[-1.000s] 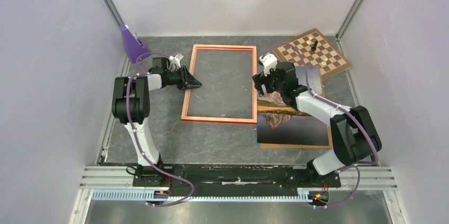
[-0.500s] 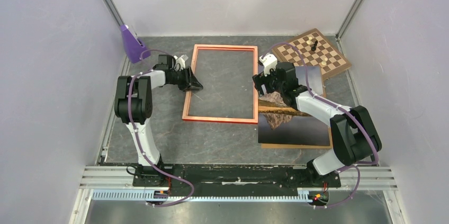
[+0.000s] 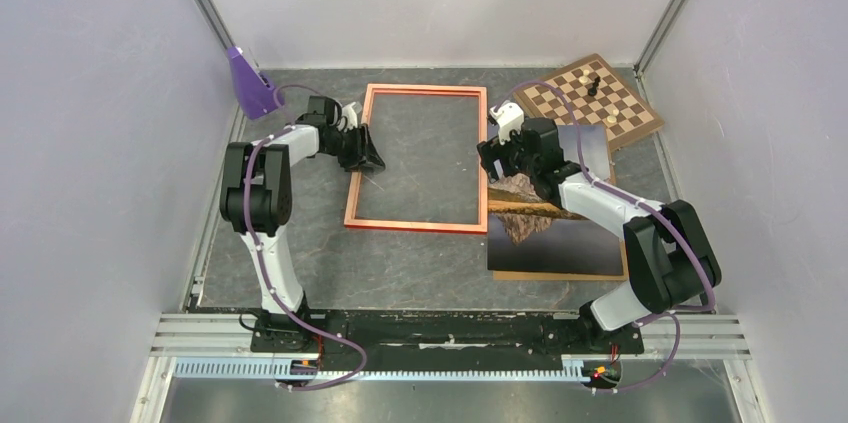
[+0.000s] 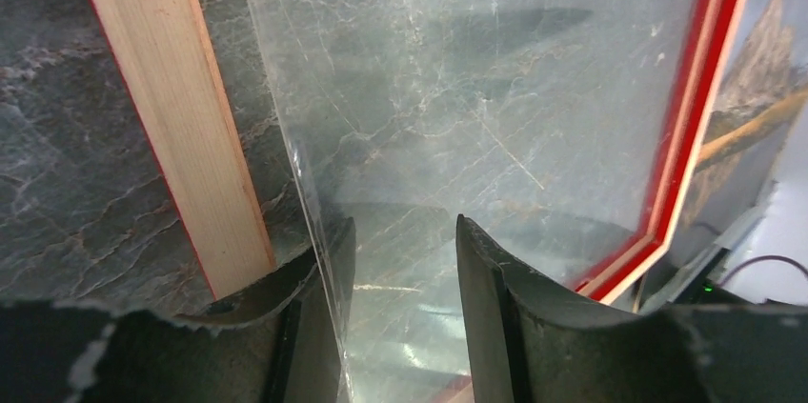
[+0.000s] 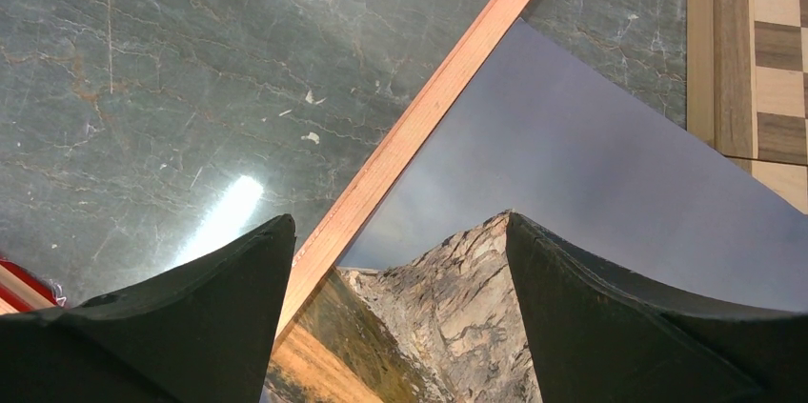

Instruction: Put the photo into the frame

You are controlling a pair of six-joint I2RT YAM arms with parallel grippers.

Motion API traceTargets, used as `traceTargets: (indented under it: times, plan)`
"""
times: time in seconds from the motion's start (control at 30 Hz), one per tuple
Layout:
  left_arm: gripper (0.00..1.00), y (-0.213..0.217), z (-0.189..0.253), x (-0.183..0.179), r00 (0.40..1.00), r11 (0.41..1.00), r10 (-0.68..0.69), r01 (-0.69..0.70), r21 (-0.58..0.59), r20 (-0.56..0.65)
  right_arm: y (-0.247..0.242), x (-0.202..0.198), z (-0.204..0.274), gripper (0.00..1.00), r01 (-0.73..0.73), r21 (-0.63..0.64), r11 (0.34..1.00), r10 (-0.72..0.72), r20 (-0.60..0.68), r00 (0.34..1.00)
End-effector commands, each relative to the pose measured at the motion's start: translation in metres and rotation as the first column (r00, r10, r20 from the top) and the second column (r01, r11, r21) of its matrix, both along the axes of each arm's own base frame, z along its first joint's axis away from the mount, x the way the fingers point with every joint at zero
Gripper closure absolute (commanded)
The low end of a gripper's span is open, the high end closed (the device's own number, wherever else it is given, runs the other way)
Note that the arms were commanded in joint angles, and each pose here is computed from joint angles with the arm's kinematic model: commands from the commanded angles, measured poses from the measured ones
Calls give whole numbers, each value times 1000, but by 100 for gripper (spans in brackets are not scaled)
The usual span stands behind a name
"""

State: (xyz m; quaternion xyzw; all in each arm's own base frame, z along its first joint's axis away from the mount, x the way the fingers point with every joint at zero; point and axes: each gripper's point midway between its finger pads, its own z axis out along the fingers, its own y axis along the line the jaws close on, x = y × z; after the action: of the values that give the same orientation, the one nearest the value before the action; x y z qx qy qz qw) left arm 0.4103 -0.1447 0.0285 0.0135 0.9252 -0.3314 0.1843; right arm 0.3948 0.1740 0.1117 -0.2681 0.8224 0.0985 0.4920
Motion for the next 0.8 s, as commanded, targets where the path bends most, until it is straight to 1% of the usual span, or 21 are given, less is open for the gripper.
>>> traceTargets:
  times: [0.0,0.2,0.77]
  plan:
    - [49,5,14,3,998,992,-37,30,121,55,1,2,19,15,-5,31,1000,4,62,998]
    - [47,8,18,2,998,982,-35,25,188,51,1,2,22,16,-7,36,999,4,68,998]
    - [45,8,26,1,998,965,-39,27,262,41,3,1,25,16,-12,46,999,9,73,997]
